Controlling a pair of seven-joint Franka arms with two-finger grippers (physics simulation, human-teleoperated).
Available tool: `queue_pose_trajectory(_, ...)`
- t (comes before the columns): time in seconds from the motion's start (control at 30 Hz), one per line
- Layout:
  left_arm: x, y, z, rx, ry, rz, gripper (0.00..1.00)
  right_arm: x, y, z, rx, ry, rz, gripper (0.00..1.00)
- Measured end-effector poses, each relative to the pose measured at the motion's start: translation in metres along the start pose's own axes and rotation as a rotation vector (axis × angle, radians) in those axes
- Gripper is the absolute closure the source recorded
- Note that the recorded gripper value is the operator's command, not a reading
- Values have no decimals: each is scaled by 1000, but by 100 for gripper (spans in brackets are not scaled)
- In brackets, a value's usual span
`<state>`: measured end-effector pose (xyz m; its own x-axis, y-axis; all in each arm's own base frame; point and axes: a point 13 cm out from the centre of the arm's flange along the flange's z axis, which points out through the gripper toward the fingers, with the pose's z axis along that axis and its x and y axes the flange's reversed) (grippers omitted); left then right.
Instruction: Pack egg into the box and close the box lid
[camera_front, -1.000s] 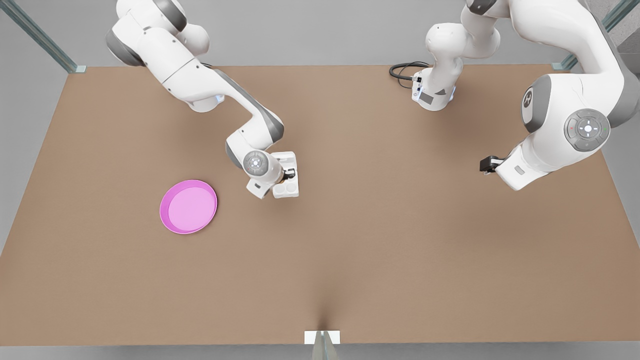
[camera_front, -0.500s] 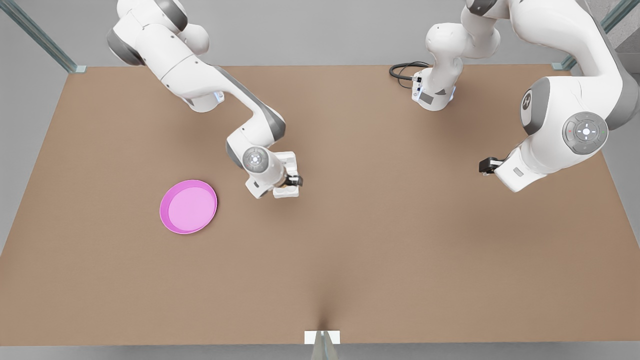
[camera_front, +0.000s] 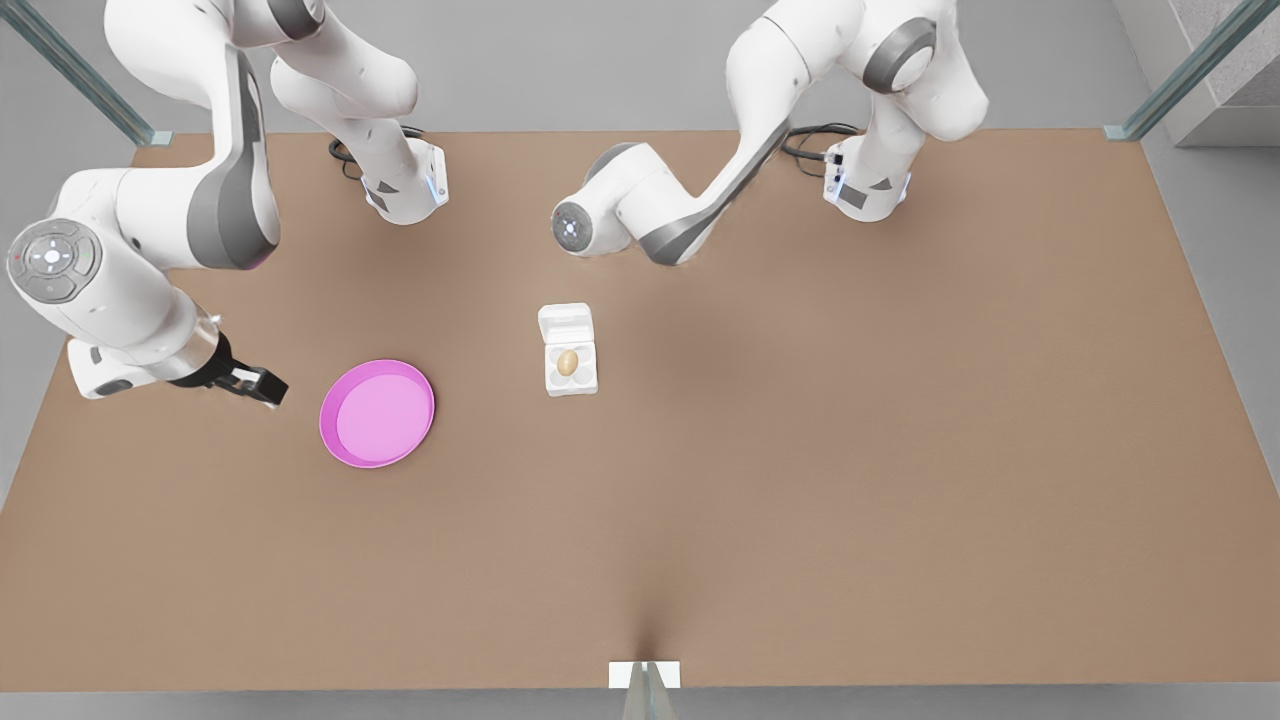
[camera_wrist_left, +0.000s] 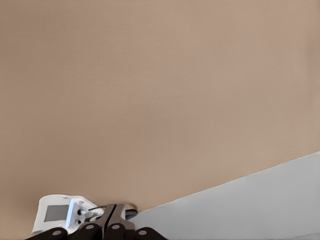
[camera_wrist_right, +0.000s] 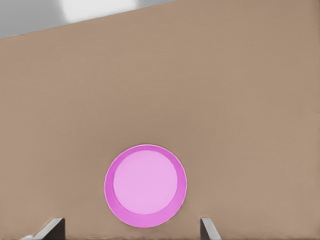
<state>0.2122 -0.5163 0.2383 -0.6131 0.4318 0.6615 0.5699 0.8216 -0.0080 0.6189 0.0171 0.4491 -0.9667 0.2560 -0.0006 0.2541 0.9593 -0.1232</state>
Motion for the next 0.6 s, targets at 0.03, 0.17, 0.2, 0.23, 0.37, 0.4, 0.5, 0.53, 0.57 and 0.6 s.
queue_pose_trajectory(0.03,-5,-30,14,2,-24,-32,79,5,-3,2,16,21,-20,0)
queue_pose_trajectory(0.17,-73,-100,48,66,-242,-217,79,15,-15,2,33,73,-75,0)
queue_pose_trajectory(0.2,-94,-104,48,83,-305,-271,79,16,-20,0,26,82,-80,0)
queue_pose_trajectory(0.23,-112,-105,48,101,-362,-321,79,17,-22,0,23,90,-88,0)
queue_pose_trajectory(0.37,-165,-105,32,195,-535,-488,79,25,-18,0,20,116,-146,0)
queue_pose_trajectory(0.4,-173,-103,24,217,-568,-524,79,26,-17,0,20,121,-159,0)
queue_pose_trajectory(0.5,-195,-85,1,271,-652,-636,79,30,-17,1,20,134,-189,0)
queue_pose_trajectory(0.53,-200,-79,-6,285,-672,-670,79,30,-17,2,20,138,-197,0)
queue_pose_trajectory(0.57,-204,-73,-11,298,-690,-701,79,31,-17,2,20,141,-205,0)
queue_pose_trajectory(0.6,-208,-67,-17,310,-706,-732,79,32,-17,2,21,144,-213,0)
